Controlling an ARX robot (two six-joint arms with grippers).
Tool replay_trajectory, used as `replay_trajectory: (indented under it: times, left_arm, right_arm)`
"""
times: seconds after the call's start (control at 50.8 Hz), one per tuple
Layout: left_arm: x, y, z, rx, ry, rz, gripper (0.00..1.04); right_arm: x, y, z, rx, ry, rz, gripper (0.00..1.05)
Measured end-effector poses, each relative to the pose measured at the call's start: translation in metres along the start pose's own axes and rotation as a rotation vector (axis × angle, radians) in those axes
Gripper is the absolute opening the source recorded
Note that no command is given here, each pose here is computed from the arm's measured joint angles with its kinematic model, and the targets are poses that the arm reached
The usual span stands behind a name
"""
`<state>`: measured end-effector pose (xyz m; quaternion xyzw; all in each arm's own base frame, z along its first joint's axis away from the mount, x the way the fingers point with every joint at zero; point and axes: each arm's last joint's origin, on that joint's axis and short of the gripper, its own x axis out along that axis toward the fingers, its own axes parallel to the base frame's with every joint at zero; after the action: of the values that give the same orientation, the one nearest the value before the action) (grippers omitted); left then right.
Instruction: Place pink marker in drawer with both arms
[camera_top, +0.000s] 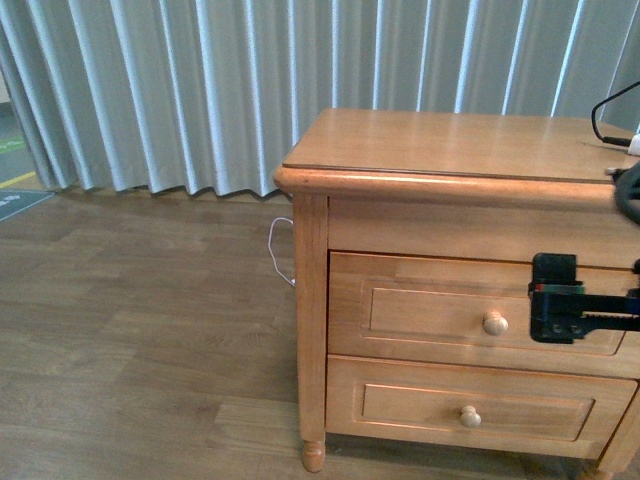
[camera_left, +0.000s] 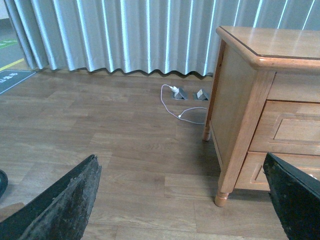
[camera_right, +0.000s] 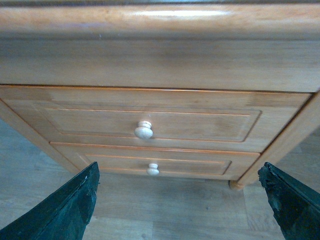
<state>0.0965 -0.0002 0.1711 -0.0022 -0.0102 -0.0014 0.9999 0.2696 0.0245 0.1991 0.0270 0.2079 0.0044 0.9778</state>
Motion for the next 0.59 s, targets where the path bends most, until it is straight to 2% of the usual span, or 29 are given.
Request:
replay_trajectory:
  times: [0.236,0.394,0.591]
  left_arm:
    - [0.0,0.0,0.0,0.0,0.0,0.0,0.98]
    - [0.0,0.0,0.0,0.0,0.0,0.0,0.98]
    - [0.0,0.0,0.0,0.0,0.0,0.0,0.98]
  right_arm:
    - [-0.082,-0.004,0.02,-0.002,-0.026,0.019,0.96]
    - [-0.125,-0.014,0.019,0.028,-0.036,-0.042,0.96]
    - [-0.132,-0.015,0.021,0.037,-0.065,-0.042,0.96]
